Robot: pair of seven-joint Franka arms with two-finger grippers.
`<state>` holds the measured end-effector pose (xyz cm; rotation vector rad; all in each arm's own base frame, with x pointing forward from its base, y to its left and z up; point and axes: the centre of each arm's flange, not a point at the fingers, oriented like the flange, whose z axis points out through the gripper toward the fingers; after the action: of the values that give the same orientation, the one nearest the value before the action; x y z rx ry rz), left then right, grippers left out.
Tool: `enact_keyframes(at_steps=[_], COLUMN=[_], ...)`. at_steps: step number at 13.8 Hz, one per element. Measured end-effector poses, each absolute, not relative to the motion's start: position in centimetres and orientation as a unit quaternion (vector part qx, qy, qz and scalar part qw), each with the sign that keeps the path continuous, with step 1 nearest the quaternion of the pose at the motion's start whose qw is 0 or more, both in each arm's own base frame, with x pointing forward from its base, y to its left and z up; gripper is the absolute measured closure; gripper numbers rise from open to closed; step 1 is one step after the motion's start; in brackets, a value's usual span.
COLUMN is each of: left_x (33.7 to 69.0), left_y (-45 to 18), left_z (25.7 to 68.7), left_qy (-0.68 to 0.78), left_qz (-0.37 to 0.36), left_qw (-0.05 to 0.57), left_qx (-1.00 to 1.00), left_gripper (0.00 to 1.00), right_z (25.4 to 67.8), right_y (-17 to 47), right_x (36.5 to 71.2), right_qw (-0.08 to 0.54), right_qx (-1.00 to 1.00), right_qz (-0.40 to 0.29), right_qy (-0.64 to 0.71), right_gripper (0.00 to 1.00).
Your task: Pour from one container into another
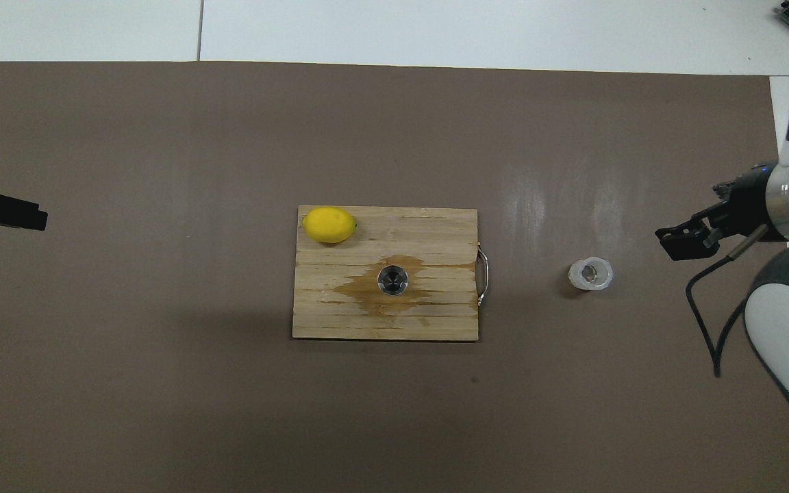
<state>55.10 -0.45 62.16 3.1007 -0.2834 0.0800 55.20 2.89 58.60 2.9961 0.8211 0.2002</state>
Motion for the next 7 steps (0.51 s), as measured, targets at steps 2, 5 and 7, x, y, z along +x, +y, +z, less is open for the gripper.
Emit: enact_keyframes(at_steps=[2, 5, 7], left_x=[55.1, 55.1, 55.1], left_y=[-0.5, -0.5, -0.5], left_z=[62.2, 62.2, 62.2], left_qy=[-0.091, -0.091, -0.091], left_qz=[0.026, 0.026, 0.026], left_qw=[0.013, 0.013, 0.013], left_qx=[0.995, 0.995, 0.995], left_gripper=[0.0, 0.0, 0.0], right_z=[59.5, 60.7, 61.5], right_y=[3.0, 3.1, 3.2], right_x=[55.0, 54.9, 54.8], right_qw=[0.007, -0.001, -0.004], right_qx=[0.984, 0.997, 0.998], right_qz=[0.06, 0.061, 0.056], right_qy=[0.166, 0.038, -0.014], right_gripper=[0.0, 0.0, 0.0])
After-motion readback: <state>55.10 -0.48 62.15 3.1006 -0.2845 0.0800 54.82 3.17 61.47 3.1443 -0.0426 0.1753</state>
